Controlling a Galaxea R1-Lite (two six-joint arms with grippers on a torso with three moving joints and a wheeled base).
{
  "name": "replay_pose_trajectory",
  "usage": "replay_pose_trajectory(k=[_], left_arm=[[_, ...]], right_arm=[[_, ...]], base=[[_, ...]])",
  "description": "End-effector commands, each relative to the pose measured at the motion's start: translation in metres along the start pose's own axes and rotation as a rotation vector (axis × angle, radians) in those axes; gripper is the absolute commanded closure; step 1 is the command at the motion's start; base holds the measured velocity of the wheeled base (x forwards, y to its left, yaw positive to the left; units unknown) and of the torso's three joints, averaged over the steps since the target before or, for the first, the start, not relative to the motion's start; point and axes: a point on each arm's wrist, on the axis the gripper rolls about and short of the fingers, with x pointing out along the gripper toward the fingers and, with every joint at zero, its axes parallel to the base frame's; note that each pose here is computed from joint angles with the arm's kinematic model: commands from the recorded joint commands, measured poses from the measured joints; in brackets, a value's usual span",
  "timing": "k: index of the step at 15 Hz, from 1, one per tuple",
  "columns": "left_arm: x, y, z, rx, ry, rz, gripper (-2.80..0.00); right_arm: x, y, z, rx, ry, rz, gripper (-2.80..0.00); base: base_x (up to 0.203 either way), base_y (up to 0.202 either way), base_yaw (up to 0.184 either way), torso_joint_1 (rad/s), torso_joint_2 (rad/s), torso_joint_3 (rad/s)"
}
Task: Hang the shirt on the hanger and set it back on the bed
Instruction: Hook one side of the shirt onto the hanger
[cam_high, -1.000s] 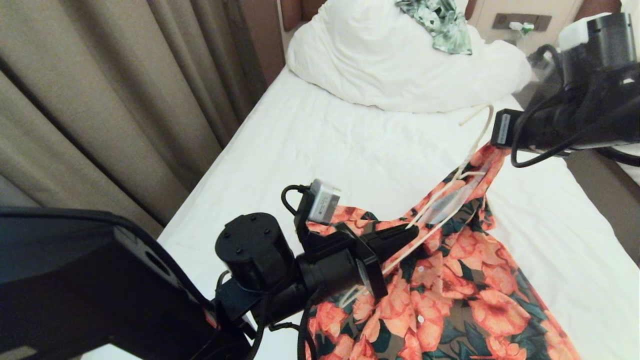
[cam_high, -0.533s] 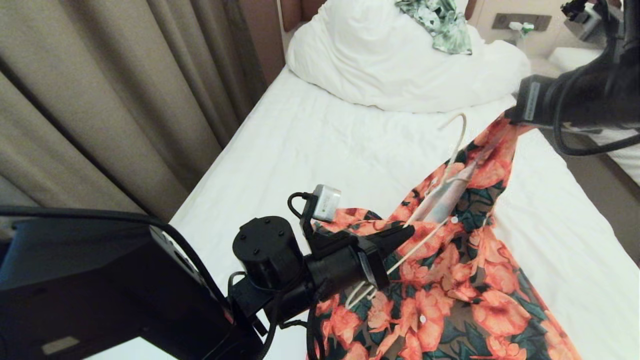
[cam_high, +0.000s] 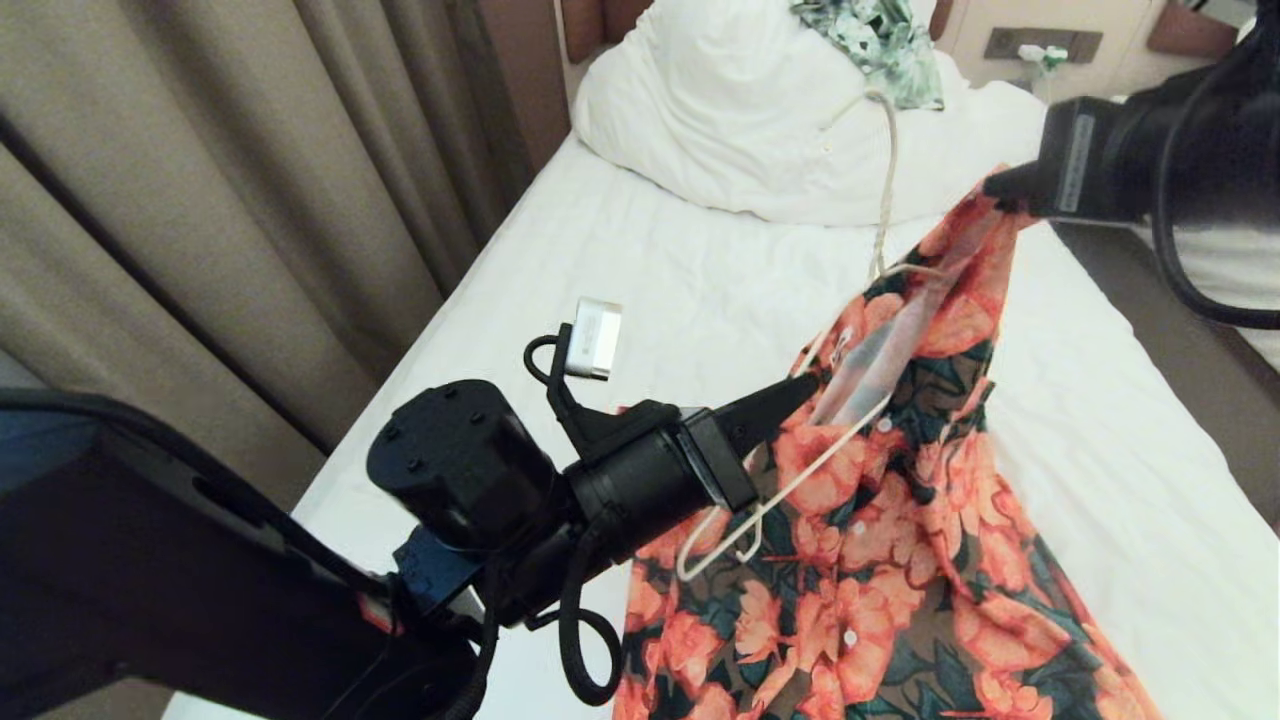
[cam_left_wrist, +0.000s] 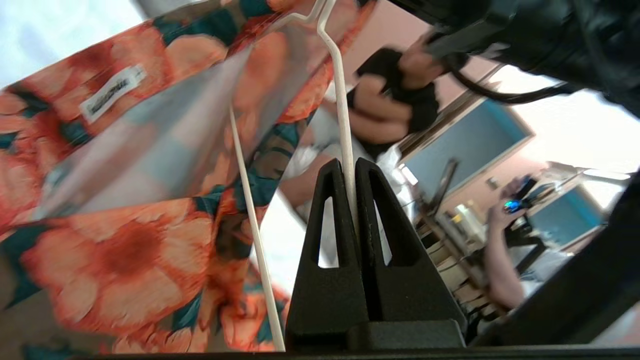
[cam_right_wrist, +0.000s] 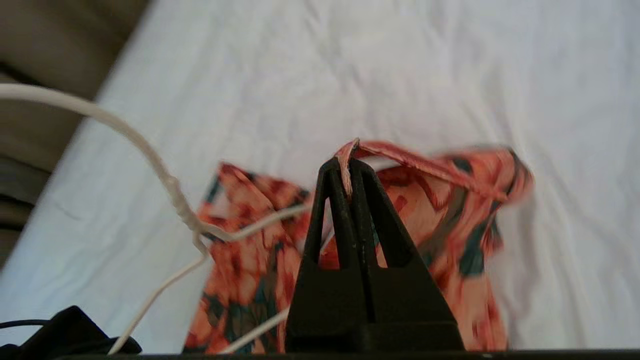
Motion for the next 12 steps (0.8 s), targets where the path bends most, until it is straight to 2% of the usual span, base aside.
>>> replay_pose_trajectory(k=[1,3,7,12], left_arm=[[-0.004,-0.013,0.014,0.007,-0.038,-0.036,0.0],[-0.006,-0.02,0.019,0.011,-0.052,-0.055,0.0],[-0.014,-0.037,0.039,0.003,-0.109,-0.096,0.0],[-0.033,-0.071,0.071,0.024,-0.196,-0.186,0.0]], right_arm=[[-0.005,0.01,0.007,-0.053,-0.072,0.056,0.0],[-0.01,0.021,0.01,-0.112,-0.112,0.111,0.0],[-0.036,0.031,0.018,-0.158,-0.165,0.227,0.0],[-0.063,0.047,0.031,-0.214,-0.243,0.369,0.0]], base=[[0.0,0.0,0.0,0.0,0.0,0.0],[0.0,0.0,0.0,0.0,0.0,0.0],[0.0,0.0,0.0,0.0,0.0,0.0],[0.0,0.0,0.0,0.0,0.0,0.0]])
